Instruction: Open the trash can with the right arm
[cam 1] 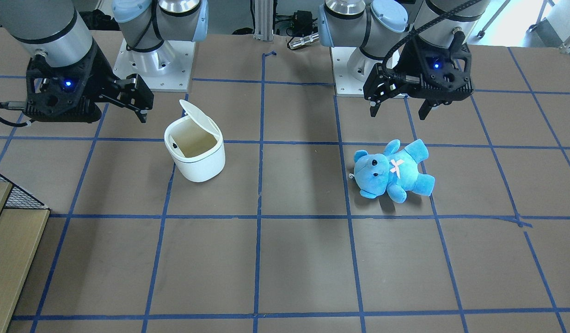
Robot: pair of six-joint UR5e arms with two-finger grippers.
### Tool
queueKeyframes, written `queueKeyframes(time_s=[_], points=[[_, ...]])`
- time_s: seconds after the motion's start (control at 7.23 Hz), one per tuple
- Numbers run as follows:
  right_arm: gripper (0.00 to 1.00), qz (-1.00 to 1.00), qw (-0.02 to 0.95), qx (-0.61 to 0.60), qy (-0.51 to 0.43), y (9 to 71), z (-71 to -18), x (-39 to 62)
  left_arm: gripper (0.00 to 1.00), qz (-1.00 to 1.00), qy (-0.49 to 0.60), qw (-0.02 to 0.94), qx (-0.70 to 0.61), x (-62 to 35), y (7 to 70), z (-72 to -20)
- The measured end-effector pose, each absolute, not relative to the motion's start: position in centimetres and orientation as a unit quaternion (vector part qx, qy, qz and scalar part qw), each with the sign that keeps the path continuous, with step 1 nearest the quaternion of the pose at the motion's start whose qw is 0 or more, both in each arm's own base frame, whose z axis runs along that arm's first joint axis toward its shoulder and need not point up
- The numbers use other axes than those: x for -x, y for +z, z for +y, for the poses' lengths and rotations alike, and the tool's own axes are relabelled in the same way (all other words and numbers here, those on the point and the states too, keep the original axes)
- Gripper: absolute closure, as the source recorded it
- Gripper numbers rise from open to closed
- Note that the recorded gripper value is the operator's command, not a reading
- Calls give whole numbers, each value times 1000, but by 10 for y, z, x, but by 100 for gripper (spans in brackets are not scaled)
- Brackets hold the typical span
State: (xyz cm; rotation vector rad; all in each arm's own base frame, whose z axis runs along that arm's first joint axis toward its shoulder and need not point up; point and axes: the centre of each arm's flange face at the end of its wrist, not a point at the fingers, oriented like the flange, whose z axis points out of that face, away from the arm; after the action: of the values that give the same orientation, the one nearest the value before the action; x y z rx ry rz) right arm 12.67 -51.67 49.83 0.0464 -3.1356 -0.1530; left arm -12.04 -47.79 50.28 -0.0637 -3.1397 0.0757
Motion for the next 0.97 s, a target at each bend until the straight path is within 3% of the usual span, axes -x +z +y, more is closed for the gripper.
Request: queueKeyframes(time_s=[0.97], points=[[0, -999, -10, -16, -49, 497, -517, -129, 0, -1000, 24, 0, 20, 120, 503, -478]])
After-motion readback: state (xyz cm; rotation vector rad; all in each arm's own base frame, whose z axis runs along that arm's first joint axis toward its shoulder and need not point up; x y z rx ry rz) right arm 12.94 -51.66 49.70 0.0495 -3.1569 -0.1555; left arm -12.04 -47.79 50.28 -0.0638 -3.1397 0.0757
